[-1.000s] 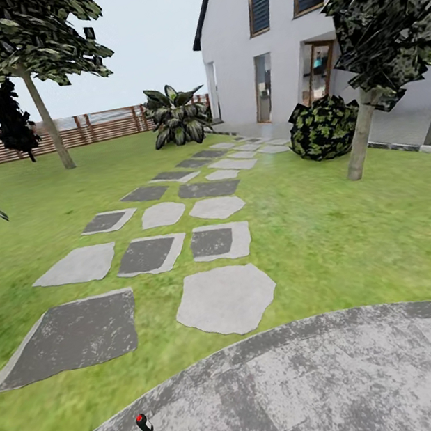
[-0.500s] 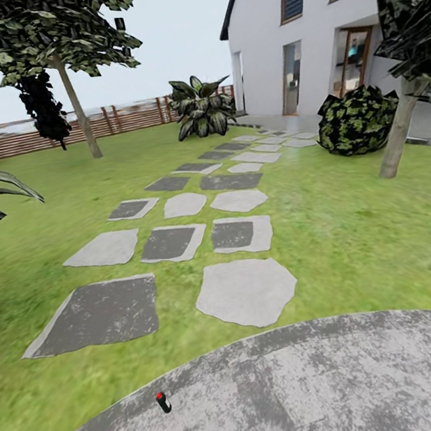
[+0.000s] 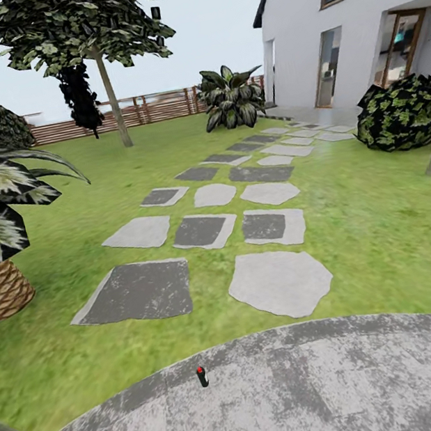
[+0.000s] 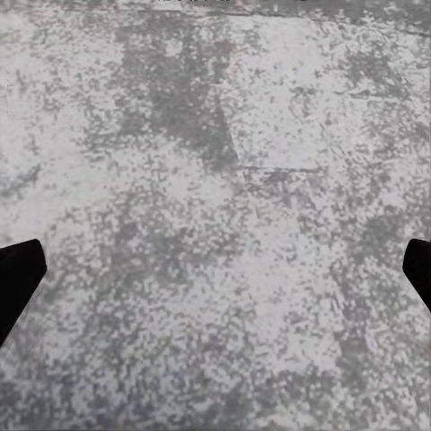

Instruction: Pick up the pesticide atomizer in the garden and spray insectifuge to fully cover both potted plants in the garden.

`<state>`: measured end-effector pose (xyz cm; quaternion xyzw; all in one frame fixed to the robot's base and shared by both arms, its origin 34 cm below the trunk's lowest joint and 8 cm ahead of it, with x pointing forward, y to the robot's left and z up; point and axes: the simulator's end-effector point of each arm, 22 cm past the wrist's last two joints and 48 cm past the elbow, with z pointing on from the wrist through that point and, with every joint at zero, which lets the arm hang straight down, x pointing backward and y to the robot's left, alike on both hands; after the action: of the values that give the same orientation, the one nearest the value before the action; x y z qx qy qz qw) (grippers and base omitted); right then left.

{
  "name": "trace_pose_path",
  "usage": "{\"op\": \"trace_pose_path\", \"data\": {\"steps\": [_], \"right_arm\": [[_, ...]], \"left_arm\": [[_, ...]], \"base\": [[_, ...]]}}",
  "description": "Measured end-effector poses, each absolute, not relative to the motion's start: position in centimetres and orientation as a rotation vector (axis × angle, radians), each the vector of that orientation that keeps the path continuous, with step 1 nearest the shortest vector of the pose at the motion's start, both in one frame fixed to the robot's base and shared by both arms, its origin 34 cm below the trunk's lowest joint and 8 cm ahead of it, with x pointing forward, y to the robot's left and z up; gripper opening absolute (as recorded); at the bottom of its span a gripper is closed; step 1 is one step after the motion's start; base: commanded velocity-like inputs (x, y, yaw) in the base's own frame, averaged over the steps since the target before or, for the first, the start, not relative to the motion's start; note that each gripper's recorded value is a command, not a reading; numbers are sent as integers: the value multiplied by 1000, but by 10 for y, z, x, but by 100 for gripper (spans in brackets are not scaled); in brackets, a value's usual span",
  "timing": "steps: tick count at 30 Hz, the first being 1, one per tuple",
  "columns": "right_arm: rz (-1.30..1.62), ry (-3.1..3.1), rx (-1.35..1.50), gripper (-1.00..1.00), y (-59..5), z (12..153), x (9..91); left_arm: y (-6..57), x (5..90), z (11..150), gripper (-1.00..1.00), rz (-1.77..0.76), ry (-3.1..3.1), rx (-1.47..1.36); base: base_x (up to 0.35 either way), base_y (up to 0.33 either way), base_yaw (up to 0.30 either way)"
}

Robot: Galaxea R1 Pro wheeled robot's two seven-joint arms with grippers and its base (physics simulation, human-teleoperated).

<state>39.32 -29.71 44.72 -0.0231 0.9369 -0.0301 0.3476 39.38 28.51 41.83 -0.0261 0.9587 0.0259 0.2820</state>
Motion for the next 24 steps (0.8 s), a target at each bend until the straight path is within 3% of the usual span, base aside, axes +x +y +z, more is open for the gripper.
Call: {"op": "trace_pose_path", "data": {"steps": [10,24], "right_arm": [[-78,2439,-61,100,-297,445,390],[-78,2453,-61,100,-297,441,386]], "left_arm": [[284,390,416,100,69,2578,-70],[284,388,413,100,68,2586,-66]], "base": [[-1,284,226],[0,17,225]]}}
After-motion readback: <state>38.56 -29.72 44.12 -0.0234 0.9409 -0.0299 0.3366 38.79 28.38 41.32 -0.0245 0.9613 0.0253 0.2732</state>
